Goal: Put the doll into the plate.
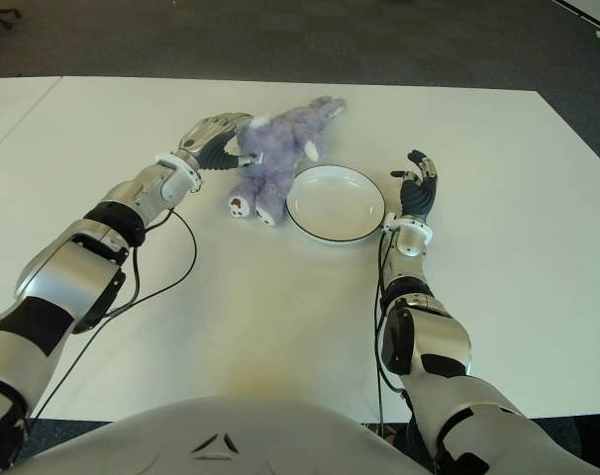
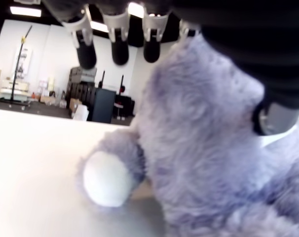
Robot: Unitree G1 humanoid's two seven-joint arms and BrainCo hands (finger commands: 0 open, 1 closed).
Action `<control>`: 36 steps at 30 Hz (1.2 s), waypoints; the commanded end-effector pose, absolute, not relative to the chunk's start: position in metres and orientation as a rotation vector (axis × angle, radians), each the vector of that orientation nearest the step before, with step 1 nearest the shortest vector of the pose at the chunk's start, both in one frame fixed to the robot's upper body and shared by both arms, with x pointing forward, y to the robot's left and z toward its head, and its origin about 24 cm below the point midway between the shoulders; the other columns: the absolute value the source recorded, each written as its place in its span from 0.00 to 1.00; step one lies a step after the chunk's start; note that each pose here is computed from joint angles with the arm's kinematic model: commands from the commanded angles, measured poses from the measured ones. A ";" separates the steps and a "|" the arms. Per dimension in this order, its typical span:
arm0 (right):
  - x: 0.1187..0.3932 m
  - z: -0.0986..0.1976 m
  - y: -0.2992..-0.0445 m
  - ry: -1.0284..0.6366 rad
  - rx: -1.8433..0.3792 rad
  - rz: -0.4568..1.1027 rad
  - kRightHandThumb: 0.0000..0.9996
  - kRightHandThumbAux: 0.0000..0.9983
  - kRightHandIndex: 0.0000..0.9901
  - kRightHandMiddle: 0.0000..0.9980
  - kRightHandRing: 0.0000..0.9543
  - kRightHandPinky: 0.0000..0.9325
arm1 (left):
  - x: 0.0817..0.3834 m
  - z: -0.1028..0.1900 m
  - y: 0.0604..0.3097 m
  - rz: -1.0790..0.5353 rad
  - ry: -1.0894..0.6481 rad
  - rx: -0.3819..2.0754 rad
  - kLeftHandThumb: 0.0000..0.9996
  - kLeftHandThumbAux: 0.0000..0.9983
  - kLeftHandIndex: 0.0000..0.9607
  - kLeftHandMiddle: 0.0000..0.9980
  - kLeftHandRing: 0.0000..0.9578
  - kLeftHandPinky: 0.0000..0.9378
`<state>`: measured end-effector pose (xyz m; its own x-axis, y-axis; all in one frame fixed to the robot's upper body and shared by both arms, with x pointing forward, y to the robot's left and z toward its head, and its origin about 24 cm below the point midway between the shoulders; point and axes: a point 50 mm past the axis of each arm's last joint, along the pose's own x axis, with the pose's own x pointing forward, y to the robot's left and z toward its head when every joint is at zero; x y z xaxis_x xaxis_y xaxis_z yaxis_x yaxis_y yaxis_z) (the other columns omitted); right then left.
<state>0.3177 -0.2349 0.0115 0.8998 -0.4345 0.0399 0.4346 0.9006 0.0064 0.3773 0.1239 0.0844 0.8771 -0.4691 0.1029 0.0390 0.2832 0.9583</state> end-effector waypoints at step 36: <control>0.237 -0.093 -0.197 0.467 0.067 -0.461 1.00 0.66 0.23 0.23 0.48 0.02 | 0.372 0.069 0.137 -0.275 -0.373 1.284 0.85 0.65 0.44 0.55 0.58 0.55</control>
